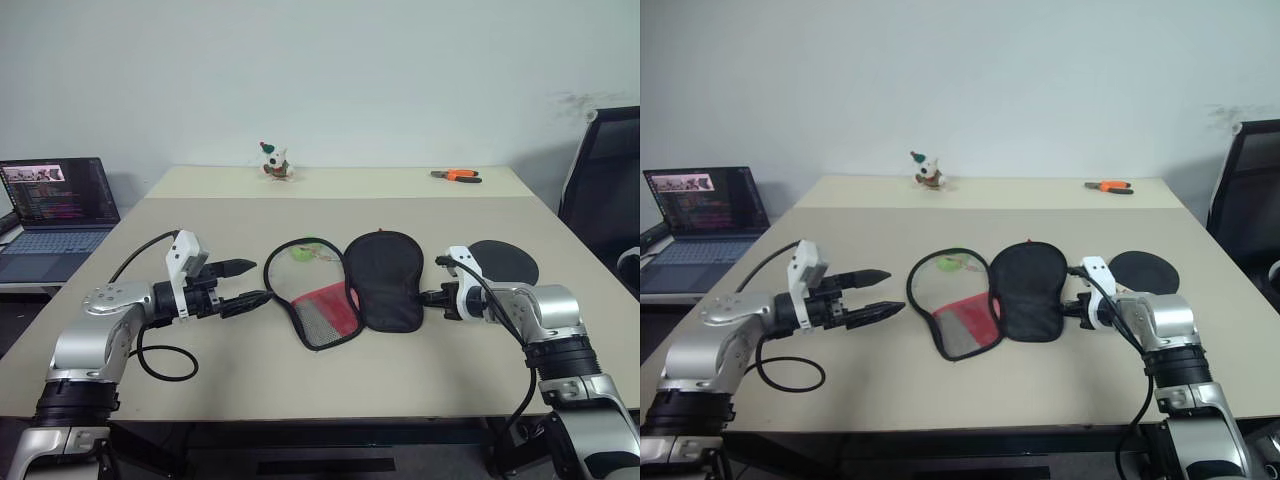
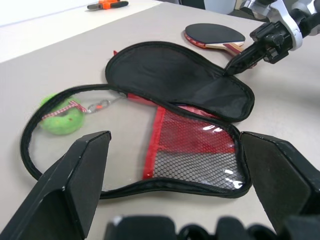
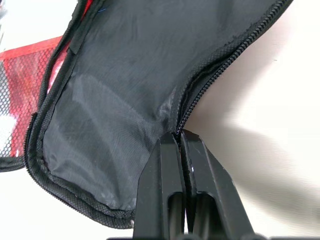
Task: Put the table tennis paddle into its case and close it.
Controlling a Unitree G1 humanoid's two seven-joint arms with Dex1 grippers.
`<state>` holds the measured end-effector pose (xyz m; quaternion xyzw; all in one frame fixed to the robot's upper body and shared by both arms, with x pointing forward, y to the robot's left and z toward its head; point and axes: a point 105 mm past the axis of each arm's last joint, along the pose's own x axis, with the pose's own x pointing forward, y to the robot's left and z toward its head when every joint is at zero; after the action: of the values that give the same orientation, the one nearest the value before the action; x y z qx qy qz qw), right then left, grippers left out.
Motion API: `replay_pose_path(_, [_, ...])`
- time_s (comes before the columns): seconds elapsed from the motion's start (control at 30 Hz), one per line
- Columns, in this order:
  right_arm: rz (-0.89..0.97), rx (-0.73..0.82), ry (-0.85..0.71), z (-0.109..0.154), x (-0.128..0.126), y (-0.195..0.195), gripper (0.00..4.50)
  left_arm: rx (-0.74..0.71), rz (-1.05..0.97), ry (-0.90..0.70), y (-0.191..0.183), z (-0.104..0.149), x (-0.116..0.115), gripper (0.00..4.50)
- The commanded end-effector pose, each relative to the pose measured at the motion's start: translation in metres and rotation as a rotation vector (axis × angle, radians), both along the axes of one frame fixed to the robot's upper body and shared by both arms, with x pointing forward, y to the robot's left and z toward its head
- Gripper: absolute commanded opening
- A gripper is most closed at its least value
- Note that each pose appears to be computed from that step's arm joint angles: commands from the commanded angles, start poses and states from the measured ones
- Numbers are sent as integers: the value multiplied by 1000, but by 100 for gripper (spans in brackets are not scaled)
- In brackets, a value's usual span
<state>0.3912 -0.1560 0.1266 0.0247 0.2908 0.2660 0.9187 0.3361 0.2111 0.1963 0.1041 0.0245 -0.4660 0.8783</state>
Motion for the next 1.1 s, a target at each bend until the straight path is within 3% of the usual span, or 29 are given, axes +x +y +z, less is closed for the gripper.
replay_pose_path(0.03, [17,-17,-81,19,6,4,3,5,-12,-46,-1,11,1,450])
replay_pose_path(0.1, [18,-1,-80,18,6,7,3,6,-12,-47,-1,11,1,450])
replay_pose_path(0.2, [-12,-11,-114,20,8,7,64,7,-9,-47,-1,10,0,450])
replay_pose_path(0.4, [-120,-28,-223,47,10,-17,267,4,-7,-44,0,9,-3,450])
replay_pose_path(0.57, [-380,-116,-285,56,13,-69,434,4,-25,-37,-5,7,-5,450])
replay_pose_path(0.77, [-556,-177,-195,22,2,-92,443,10,-65,-41,-16,8,-1,450])
replay_pose_path(1.1, [-637,-145,-129,-11,5,-66,443,50,-160,-69,-31,22,5,450])
